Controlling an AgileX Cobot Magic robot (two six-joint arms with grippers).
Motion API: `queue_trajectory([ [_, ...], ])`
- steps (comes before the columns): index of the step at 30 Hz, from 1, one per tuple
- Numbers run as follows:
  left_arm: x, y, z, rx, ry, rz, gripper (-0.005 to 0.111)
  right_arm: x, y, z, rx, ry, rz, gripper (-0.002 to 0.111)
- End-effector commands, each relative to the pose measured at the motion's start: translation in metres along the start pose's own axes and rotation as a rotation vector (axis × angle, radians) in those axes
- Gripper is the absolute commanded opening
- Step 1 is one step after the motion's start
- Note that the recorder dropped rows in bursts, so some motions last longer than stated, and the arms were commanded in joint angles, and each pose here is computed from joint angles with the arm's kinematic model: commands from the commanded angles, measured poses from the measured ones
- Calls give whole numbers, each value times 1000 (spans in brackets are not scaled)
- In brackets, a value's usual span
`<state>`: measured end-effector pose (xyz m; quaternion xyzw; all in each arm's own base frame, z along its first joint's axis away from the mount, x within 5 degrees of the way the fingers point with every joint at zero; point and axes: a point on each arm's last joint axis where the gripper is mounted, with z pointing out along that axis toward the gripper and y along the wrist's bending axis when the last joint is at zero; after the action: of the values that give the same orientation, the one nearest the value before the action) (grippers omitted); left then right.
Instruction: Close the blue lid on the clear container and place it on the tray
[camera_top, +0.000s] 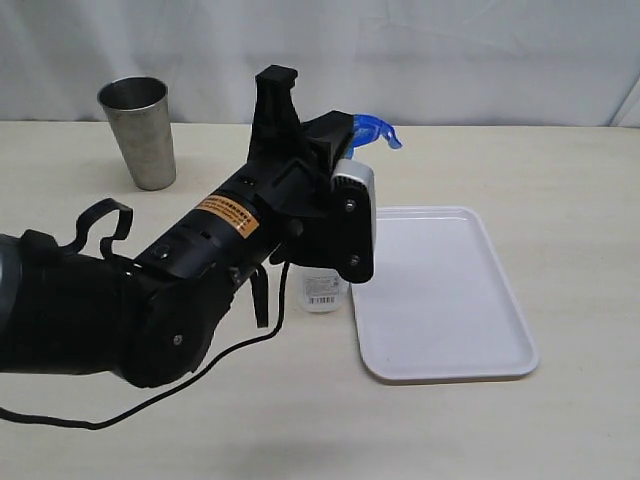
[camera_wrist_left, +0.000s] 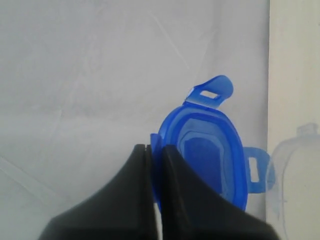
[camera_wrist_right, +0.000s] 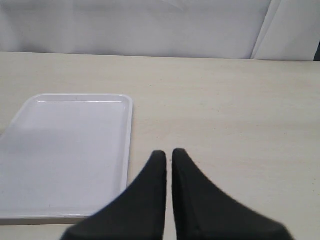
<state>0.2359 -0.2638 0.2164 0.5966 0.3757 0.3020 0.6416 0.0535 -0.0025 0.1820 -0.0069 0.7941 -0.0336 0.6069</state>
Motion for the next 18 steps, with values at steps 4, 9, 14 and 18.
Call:
queue_trajectory([
  [4,0,-1,-2,19,32,-23,0,0,0,0,-2,-5,-1,4],
  [9,-15,-2,-7,17,-14,-14,0,0,0,0,-2,-5,-1,4],
  [14,-13,-2,-7,21,5,-28,0,0,0,0,-2,-5,-1,4],
  [18,-12,-3,-7,24,20,-39,0,0,0,0,-2,-5,-1,4],
])
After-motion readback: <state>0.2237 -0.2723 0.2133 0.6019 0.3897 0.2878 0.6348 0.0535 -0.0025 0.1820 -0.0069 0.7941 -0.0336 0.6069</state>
